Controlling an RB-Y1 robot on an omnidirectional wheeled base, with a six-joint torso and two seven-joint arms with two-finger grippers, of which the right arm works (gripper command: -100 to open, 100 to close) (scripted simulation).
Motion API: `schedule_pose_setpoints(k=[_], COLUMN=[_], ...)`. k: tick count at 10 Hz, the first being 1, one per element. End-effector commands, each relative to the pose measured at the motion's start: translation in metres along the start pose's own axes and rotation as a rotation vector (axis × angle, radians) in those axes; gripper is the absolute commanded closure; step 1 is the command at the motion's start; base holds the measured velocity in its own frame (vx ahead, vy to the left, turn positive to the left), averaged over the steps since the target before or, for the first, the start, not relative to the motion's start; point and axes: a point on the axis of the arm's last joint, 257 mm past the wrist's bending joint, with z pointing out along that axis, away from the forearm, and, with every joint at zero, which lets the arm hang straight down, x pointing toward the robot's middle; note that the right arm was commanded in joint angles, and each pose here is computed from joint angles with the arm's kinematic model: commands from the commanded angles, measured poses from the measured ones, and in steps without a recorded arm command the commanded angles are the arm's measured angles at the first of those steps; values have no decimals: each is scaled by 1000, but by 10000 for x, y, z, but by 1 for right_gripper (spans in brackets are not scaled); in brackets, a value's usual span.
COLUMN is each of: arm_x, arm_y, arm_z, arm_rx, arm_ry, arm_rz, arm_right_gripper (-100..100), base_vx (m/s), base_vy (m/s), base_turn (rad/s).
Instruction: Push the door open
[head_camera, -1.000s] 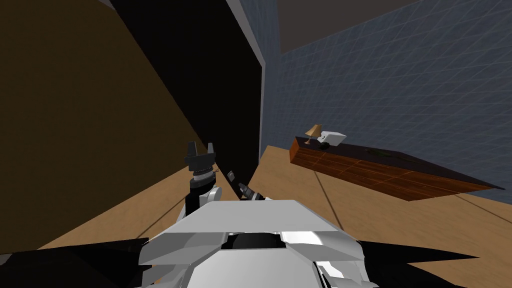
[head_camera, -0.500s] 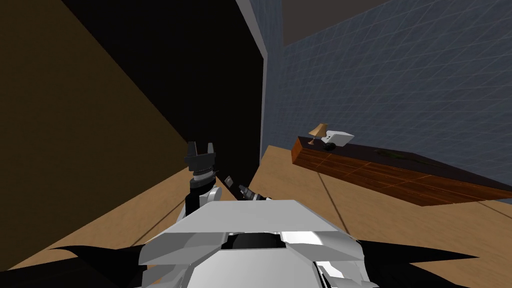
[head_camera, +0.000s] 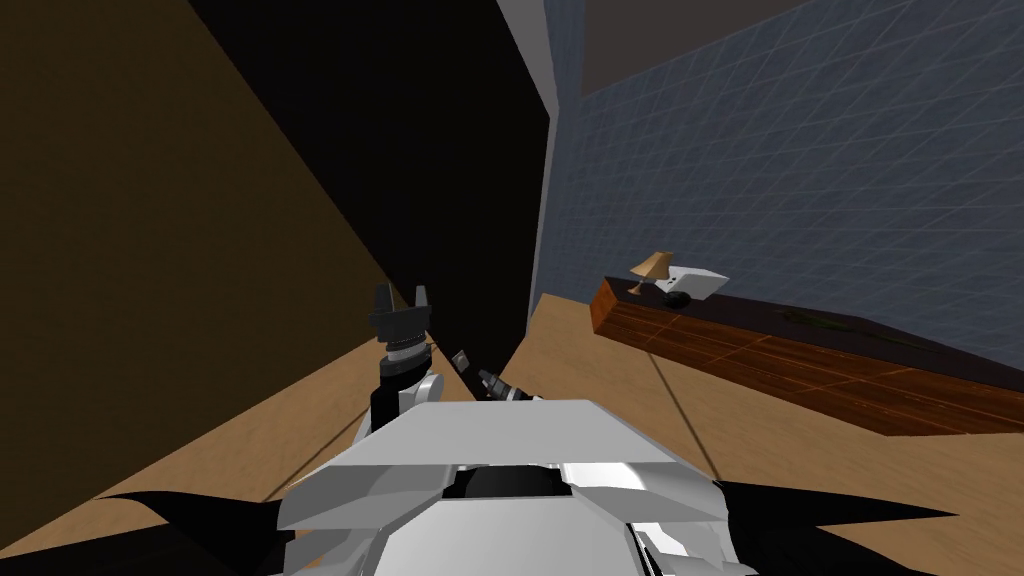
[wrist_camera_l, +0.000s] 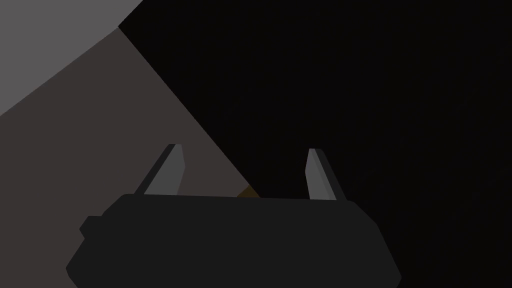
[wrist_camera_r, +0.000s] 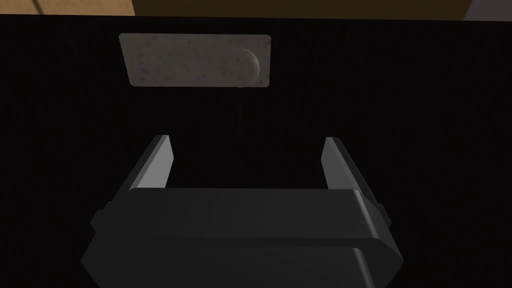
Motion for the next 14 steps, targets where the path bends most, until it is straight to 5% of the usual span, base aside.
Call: schedule_pose_setpoints(k=[1, 3, 4, 9, 10, 14], arm_x=[-18, -16, -16, -16, -154, -442], arm_y=[-14, -17, -17, -17, -16, -17], arm_z=[-13, -12, -12, -12, 17, 61], arm_rx=[0, 0, 0, 0, 3, 9], arm_ry=[-6, -7, -7, -7, -46, -130], arm_rz=[2, 2, 2, 2, -3, -10], arm_right_gripper=[-100, -100, 100, 100, -100, -100], base_vx=[123, 59, -1, -8, -49, -85], base_vy=[171, 120, -9, -16, 74, 135], base_turn=[32, 12, 1, 1, -89, -82])
